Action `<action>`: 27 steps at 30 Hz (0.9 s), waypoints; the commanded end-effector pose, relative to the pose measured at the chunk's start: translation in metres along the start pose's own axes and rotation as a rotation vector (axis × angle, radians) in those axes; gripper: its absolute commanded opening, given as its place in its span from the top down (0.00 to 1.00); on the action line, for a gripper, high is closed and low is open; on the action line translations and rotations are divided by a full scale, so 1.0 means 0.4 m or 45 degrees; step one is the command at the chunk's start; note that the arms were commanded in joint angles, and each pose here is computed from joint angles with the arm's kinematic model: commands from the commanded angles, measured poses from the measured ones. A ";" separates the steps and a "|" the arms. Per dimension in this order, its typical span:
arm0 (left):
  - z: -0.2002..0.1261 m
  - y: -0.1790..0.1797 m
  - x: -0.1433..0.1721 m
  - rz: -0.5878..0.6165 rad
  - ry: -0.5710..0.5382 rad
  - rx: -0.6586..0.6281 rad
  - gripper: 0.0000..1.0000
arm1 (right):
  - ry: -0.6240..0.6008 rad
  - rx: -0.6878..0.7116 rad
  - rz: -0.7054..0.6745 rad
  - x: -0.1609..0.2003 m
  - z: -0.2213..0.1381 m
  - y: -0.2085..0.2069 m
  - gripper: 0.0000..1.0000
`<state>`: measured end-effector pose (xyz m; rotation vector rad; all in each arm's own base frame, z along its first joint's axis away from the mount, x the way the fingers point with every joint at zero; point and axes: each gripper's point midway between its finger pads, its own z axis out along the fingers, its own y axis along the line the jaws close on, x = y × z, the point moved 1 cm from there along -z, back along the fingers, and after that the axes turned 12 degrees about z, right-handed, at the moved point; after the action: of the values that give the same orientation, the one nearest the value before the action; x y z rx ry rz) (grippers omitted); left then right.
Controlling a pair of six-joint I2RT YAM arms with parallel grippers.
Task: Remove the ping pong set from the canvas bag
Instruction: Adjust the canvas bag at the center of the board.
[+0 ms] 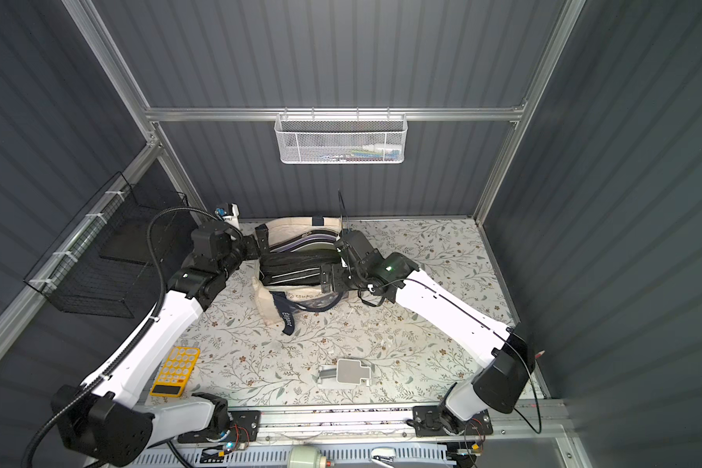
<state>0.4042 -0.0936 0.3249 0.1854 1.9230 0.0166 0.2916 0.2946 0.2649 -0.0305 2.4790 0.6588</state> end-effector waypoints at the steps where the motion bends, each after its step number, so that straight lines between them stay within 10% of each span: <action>1: 0.061 0.006 -0.046 0.102 -0.038 -0.028 0.00 | -0.046 0.077 0.044 -0.008 0.018 -0.024 0.02; 14: 0.278 -0.036 -0.021 0.285 0.064 0.148 0.01 | -0.073 0.102 0.059 -0.033 0.049 -0.016 0.04; 16: 0.291 -0.032 -0.009 0.300 0.098 0.159 0.13 | -0.062 0.105 0.060 -0.034 0.061 -0.016 0.06; 18: 0.299 -0.034 0.006 0.301 0.127 0.191 0.58 | -0.047 0.104 0.069 -0.034 0.074 -0.016 0.13; 20: 0.300 -0.030 0.020 0.298 0.158 0.187 1.00 | -0.033 0.099 0.081 -0.034 0.088 -0.017 0.29; 24: 0.286 -0.011 0.053 0.280 0.199 0.143 1.00 | 0.001 0.105 0.118 -0.035 0.116 -0.037 0.84; 27: 0.260 0.012 0.073 0.243 0.237 0.075 1.00 | -0.015 0.136 0.132 -0.058 0.127 -0.069 0.95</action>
<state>0.5083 -0.1093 0.2679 0.4728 2.0230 0.0596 0.3287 0.3034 0.2305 0.1044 2.5171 0.6016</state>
